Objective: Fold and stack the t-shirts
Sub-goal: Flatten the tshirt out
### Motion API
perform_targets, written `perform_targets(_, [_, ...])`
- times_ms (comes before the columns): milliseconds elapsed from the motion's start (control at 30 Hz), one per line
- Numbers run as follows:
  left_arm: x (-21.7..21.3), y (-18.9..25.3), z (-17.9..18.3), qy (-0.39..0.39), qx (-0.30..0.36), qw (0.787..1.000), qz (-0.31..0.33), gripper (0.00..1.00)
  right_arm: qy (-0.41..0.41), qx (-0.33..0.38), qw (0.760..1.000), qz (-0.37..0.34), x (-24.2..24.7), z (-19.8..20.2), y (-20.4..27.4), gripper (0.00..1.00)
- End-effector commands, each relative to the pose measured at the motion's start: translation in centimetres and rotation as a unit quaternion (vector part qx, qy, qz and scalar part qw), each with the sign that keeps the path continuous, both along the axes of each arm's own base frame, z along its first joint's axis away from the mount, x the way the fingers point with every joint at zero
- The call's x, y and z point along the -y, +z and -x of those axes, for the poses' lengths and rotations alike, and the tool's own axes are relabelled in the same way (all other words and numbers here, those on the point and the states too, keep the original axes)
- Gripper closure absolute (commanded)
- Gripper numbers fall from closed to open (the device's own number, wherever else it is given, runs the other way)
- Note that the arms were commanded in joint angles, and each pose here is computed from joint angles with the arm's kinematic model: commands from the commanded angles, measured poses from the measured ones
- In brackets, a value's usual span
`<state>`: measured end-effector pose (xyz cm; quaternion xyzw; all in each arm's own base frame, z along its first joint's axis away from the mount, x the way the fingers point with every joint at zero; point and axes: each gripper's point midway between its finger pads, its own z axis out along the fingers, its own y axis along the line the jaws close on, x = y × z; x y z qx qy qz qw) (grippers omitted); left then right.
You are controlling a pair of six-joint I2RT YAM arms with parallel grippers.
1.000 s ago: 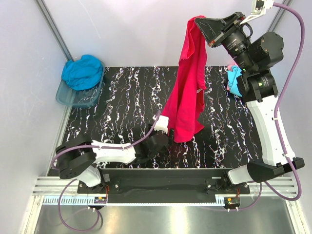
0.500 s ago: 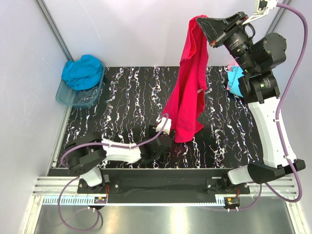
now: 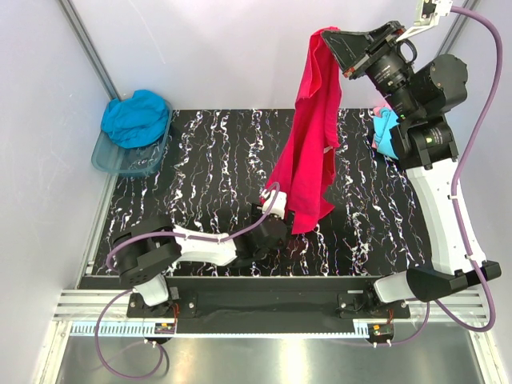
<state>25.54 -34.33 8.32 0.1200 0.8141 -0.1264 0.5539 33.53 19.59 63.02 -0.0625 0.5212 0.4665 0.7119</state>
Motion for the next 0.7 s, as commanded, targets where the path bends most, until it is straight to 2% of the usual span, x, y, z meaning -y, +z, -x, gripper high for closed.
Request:
perform_targets(0, [1.6, 1.6, -1.0, 0.003, 0.012, 0.999, 0.044, 0.23, -0.006, 0.053, 0.998, -0.015, 1.1, 2.5, 2.9, 1.0])
perform_targets(333, [1.5, 0.4, -2.3, 0.009, 0.011, 0.999, 0.04, 0.23, -0.006, 0.057, 0.998, -0.016, 1.3, 2.8, 3.2, 1.0])
perform_targets(400, [1.2, 0.3, -2.8, 0.013, 0.012, 0.999, 0.038, 0.27, -0.005, 0.058, 0.998, -0.017, 1.3, 3.0, 3.3, 1.0])
perform_targets(500, [0.3, 0.6, -3.4, 0.024, 0.016, 0.999, 0.037, 0.58, -0.007, 0.059, 0.998, -0.015, 1.3, 3.0, 3.4, 1.0])
perform_targets(533, [-0.1, 1.0, -3.5, 0.028, 0.018, 0.999, 0.036, 0.86, -0.009, 0.058, 0.998, -0.014, 1.4, 2.8, 3.2, 1.0])
perform_targets(567, [-0.3, 1.2, -3.4, 0.034, 0.019, 0.999, 0.034, 0.97, -0.007, 0.058, 0.998, -0.014, 1.3, 2.8, 3.2, 1.0])
perform_targets(600, [-0.9, 1.5, -3.5, 0.045, 0.023, 0.998, 0.031, 1.0, -0.009, 0.056, 0.998, -0.014, 1.3, 2.6, 3.1, 1.0])
perform_targets(667, [-2.1, 2.7, -3.2, 0.058, 0.024, 0.998, 0.031, 1.0, -0.009, 0.054, 0.998, -0.013, 1.2, 2.4, 2.9, 1.0])
